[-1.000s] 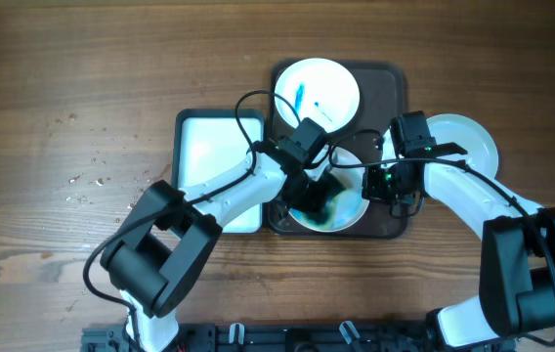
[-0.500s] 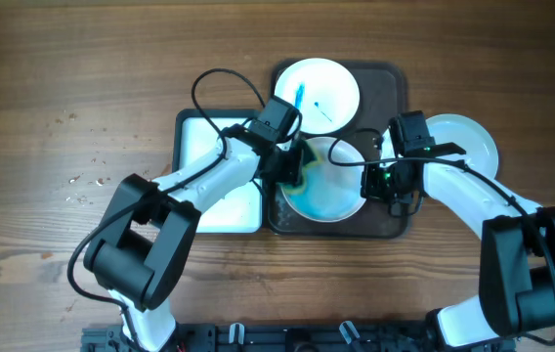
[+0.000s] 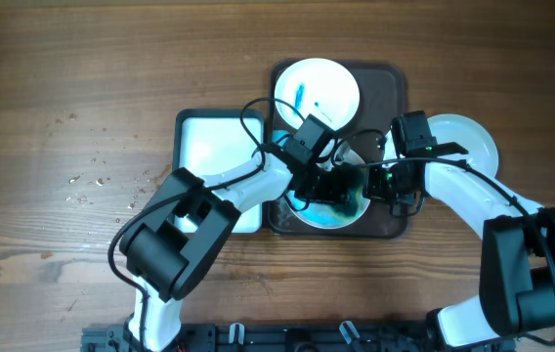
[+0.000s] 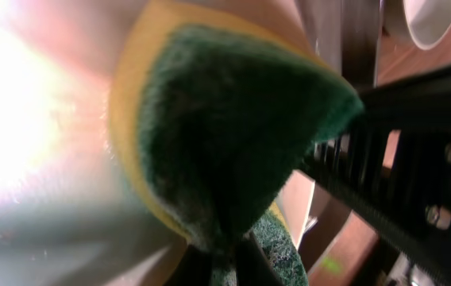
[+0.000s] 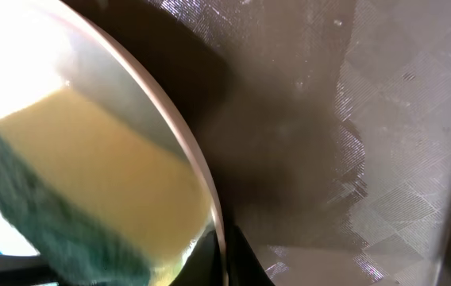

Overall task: Clean dirty plates on tray and stack at the side
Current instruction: 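Scrub the front plate with the sponge while the right gripper holds it, then put the sponge back in the white tray with the left gripper, then lift the second plate with the right gripper and tilt it over the white tray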

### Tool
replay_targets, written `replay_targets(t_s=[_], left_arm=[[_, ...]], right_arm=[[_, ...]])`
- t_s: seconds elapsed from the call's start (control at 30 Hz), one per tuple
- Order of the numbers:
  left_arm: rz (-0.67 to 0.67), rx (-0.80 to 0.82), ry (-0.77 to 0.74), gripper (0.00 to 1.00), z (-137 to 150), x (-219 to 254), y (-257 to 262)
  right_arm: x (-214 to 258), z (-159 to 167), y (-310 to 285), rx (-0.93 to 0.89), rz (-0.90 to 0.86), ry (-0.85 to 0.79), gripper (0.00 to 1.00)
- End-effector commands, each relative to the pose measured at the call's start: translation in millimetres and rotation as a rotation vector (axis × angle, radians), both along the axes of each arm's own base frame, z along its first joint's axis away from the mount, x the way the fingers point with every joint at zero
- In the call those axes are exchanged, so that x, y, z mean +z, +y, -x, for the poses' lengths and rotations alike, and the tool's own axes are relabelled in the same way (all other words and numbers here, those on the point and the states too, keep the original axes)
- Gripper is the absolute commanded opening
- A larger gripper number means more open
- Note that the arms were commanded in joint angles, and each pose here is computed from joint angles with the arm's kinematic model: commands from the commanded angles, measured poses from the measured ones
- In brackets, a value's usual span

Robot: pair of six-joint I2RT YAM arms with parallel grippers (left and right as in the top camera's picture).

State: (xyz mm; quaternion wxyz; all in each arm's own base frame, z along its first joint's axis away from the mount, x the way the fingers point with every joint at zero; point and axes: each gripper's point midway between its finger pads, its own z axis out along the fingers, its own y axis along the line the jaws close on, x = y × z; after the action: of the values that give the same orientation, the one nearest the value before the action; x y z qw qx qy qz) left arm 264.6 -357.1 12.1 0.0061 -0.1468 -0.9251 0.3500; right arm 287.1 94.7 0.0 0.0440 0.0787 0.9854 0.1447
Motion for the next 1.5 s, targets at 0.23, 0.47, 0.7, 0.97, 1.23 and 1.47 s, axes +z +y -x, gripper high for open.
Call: replay_targets(t_s=[0.23,0.47,0.7,0.97,1.23,1.47], left_arm=[[-0.638,0.247,-0.039,0.04,-32,-43,162],[-0.338,0.244,-0.03,0.04,-32,38,123],[-0.354,0.488,-0.262,0.04,-41,152,210],[-0.557,0.608,-0.054,0.06,-17,55,282],[-0.435,0.602,-0.084,0.47,-31,77,262],[-0.351,0.698,-0.233,1.0,-36,163,280]], right_arm=[[-10,6,-11,-0.002,0.061,0.031,0.04],[-9,8,-9,0.004,0.048,0.04,0.04],[-9,11,-7,0.006,0.032,0.05,0.04],[61,-4,-7,0.078,0.062,-0.067,0.04],[154,-16,25,0.208,0.187,-0.245,0.04],[170,-39,97,0.22,0.196,-0.462,0.04]])
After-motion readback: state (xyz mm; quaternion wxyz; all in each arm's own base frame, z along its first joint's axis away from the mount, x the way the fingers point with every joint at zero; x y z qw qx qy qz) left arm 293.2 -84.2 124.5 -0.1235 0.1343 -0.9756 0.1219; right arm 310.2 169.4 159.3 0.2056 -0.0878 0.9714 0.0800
